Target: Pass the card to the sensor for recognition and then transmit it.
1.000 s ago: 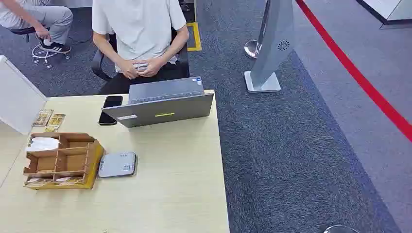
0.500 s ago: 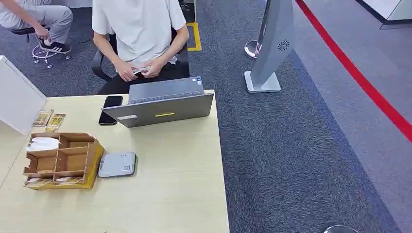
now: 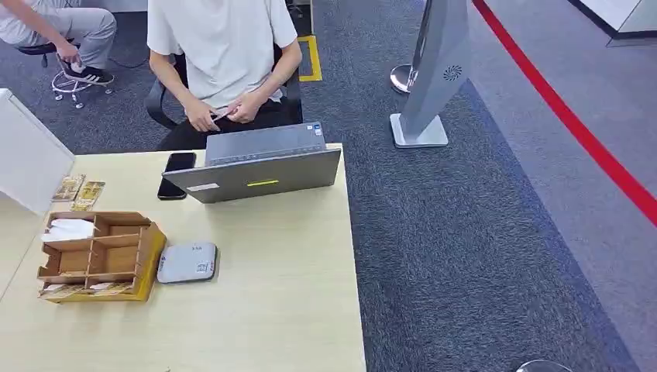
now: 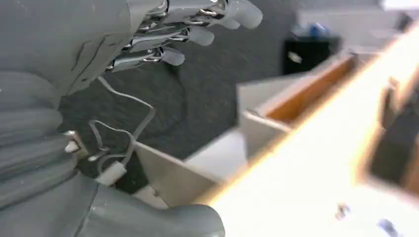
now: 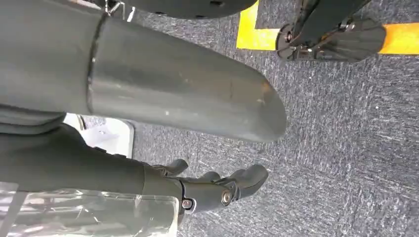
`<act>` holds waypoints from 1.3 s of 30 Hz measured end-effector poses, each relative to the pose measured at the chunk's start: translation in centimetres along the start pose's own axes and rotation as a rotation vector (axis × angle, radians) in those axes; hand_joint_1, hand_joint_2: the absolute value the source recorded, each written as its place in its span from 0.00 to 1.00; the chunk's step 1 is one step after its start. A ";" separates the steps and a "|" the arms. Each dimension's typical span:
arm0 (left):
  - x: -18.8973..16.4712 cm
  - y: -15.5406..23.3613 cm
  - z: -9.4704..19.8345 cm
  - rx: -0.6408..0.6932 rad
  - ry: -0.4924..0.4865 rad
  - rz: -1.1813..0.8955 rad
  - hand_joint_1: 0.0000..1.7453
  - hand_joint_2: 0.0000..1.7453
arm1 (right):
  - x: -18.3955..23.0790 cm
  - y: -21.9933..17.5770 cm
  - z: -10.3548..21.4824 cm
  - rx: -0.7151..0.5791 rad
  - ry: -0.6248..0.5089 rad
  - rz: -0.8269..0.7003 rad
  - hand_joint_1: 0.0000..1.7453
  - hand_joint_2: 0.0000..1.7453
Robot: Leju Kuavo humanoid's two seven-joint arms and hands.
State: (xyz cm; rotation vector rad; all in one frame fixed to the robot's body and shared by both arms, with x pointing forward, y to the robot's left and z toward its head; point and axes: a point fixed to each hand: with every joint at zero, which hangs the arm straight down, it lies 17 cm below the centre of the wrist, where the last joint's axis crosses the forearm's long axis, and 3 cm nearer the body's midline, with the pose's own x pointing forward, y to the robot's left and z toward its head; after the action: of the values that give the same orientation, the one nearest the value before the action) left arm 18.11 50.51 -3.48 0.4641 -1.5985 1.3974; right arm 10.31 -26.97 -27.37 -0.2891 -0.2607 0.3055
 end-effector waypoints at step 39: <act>20.9 -40.2 8.7 -0.526 -1.241 -0.755 0.00 1.00 | 1.6 0.6 0.0 0.048 -0.018 0.204 0.00 0.00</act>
State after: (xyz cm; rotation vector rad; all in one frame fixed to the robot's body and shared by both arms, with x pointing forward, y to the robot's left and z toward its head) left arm 35.53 37.18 37.03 1.5758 -2.2218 -0.0329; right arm 11.60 -25.90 -27.25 -0.2655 -0.2416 0.5151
